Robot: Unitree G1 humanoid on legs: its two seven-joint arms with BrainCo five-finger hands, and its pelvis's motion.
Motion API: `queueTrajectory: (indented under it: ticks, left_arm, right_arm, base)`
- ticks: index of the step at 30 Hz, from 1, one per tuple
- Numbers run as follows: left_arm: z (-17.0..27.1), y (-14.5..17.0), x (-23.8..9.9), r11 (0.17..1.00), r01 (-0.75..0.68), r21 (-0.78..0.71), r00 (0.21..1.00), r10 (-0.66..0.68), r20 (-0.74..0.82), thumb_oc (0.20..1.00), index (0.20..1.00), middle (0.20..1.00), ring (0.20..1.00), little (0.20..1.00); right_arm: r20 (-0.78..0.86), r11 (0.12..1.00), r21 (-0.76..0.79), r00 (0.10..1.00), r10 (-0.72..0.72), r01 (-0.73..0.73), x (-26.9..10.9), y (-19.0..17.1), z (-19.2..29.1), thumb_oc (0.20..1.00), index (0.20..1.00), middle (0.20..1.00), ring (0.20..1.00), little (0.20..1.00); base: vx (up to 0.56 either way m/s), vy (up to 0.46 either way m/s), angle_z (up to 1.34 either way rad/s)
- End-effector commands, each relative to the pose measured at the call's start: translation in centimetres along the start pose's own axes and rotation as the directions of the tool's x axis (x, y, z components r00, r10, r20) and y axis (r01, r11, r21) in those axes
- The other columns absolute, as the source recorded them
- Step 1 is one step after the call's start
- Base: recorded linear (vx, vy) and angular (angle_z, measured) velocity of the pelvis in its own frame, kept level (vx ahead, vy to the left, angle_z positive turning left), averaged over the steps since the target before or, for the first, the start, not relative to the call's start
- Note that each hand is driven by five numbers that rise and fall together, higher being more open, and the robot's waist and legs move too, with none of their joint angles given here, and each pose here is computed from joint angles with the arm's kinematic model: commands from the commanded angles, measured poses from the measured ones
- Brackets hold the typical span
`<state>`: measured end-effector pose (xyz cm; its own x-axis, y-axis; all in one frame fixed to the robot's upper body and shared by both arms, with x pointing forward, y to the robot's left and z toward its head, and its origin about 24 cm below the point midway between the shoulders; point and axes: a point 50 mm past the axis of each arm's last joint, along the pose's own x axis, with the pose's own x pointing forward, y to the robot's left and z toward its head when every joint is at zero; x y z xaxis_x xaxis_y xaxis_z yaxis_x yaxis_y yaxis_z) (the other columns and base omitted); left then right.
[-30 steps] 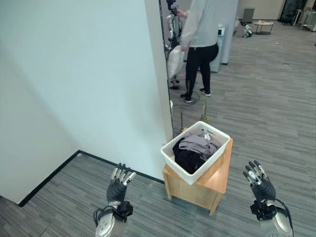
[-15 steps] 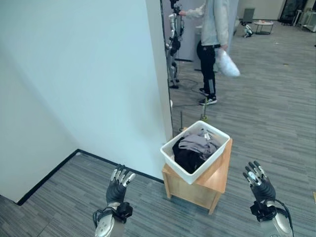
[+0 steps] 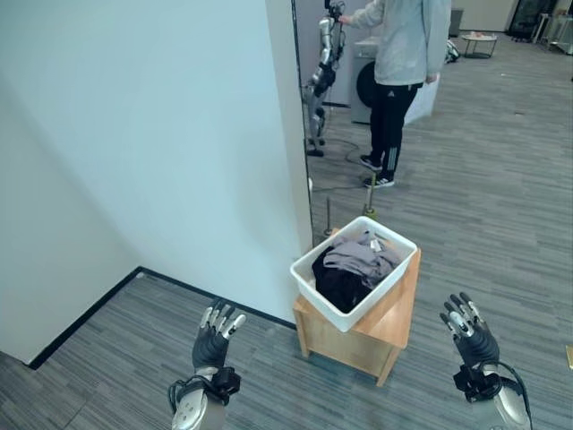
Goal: Pick up bed clothes into laundry basket.
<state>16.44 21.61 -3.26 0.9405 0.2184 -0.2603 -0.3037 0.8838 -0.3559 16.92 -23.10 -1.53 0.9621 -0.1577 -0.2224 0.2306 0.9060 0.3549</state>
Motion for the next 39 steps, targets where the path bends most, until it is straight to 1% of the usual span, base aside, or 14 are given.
queueTrajectory:
  ticks: [1,39]
  left_arm:
    - [2.88,0.18,0.93,0.998,0.031,0.063,0.993,-0.038,0.116,1.000,1.000,1.000,1.000,1.000]
    - [2.81,-0.16,1.36,0.996,0.040,0.074,0.993,-0.048,0.107,1.000,1.000,1.000,1.000,1.000]
  right_arm:
    - [0.119,0.997,0.011,0.990,0.070,-0.072,1.07,1.60,1.86,1.000,1.000,1.000,1.000,1.000]
    - [0.100,0.997,0.019,0.992,0.074,-0.076,1.33,1.89,1.39,1.000,1.000,1.000,1.000,1.000]
  base:
    - [0.00,0.000,0.00]
    - [0.00,0.000,0.00]
